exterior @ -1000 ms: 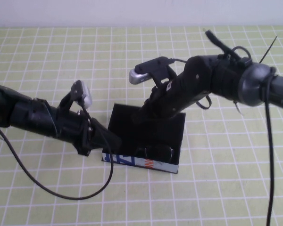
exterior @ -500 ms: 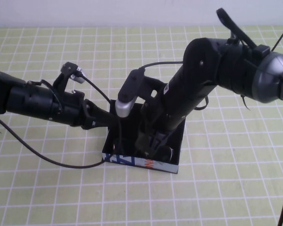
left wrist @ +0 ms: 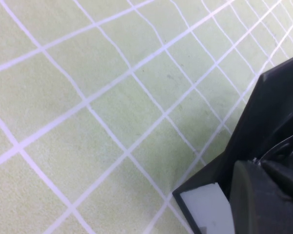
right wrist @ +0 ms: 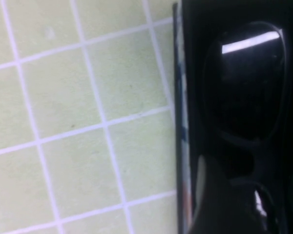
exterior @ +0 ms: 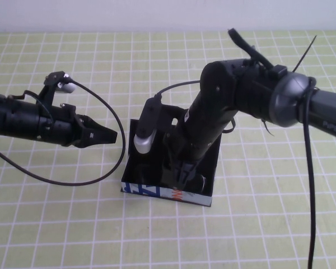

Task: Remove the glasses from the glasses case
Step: Pick up the glasses from the glasses case

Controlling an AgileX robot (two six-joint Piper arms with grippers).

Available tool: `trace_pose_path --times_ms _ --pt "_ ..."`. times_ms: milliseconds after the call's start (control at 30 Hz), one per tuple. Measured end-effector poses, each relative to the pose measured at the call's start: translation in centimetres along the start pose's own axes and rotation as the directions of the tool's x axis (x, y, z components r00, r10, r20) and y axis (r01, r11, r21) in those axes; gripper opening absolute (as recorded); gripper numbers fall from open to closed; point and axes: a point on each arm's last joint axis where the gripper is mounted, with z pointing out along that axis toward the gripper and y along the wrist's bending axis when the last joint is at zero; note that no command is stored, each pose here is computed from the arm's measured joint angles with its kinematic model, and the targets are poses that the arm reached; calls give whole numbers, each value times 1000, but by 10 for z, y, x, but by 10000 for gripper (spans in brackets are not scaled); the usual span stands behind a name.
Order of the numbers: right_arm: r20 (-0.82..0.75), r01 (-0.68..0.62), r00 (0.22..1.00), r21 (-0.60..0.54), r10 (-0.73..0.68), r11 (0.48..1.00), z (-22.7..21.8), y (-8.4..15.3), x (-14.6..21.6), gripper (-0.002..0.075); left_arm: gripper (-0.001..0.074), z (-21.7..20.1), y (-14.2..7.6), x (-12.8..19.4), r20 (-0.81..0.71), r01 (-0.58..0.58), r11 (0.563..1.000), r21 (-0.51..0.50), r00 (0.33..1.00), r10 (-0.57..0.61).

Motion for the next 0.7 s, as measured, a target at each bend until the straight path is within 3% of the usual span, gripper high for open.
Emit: trace_pose_path --times_ms 700 --pt "-55 17 998 6 -17 1000 29 -11 4 295 -4 0 1 1 -14 -8 1000 -5 1000 8"
